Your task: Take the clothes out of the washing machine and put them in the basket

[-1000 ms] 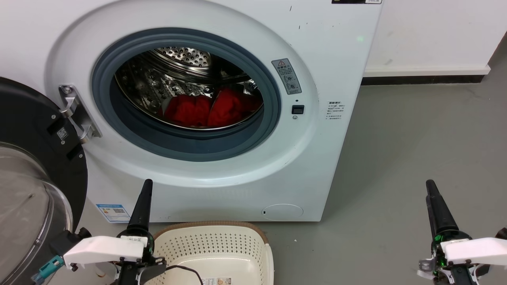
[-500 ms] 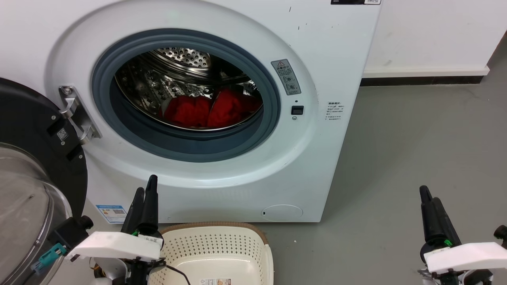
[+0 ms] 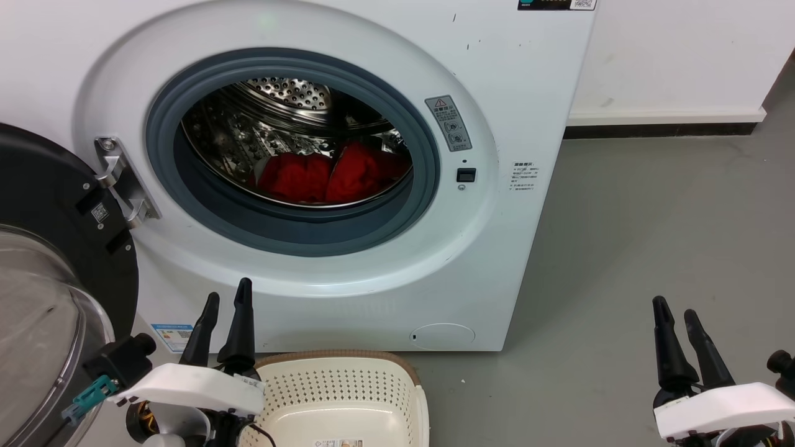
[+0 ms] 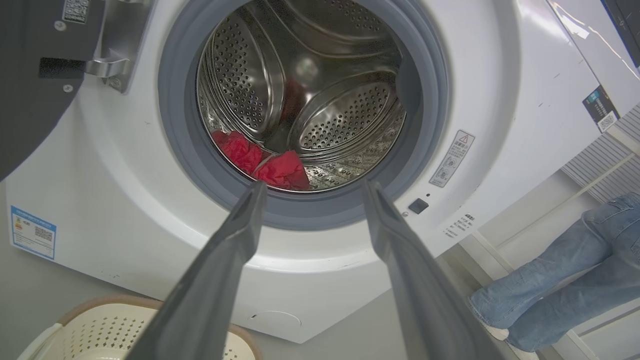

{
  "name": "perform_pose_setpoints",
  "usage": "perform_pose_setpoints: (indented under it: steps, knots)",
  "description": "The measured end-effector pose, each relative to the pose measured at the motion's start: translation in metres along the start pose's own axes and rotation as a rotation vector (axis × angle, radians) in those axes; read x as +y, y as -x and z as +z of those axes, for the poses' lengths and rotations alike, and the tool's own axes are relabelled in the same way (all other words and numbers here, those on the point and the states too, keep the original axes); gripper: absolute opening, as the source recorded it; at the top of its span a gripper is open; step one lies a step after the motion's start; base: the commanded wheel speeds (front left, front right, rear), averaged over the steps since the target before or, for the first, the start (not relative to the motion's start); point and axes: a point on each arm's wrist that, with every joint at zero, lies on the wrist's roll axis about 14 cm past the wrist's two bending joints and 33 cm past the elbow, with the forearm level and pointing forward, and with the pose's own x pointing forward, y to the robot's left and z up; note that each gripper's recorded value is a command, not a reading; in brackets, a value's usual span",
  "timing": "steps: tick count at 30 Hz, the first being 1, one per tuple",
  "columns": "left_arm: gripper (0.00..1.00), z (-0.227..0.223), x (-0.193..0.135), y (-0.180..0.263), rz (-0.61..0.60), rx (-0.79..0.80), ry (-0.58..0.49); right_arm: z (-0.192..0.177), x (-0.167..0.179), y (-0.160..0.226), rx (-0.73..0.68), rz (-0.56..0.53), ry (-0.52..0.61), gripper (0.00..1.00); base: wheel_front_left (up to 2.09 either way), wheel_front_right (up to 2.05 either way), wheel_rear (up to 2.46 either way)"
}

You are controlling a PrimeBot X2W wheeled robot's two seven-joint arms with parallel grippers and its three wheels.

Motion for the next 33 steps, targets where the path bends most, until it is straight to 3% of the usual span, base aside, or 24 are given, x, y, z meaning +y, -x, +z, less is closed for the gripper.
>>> perform_pose_setpoints:
  steps: [17,33]
  knots:
    - [1.0,-0.003,-0.002,0.0,-0.017,0.0,-0.222,0.011,0.01,0.004,-0.027,0.038,0.252,1.0,0.0,0.0,0.0]
    - [1.0,-0.002,-0.003,-0.004,-0.041,-0.009,-0.392,0.011,0.013,0.007,-0.03,0.051,0.416,1.0,0.0,0.0,0.0]
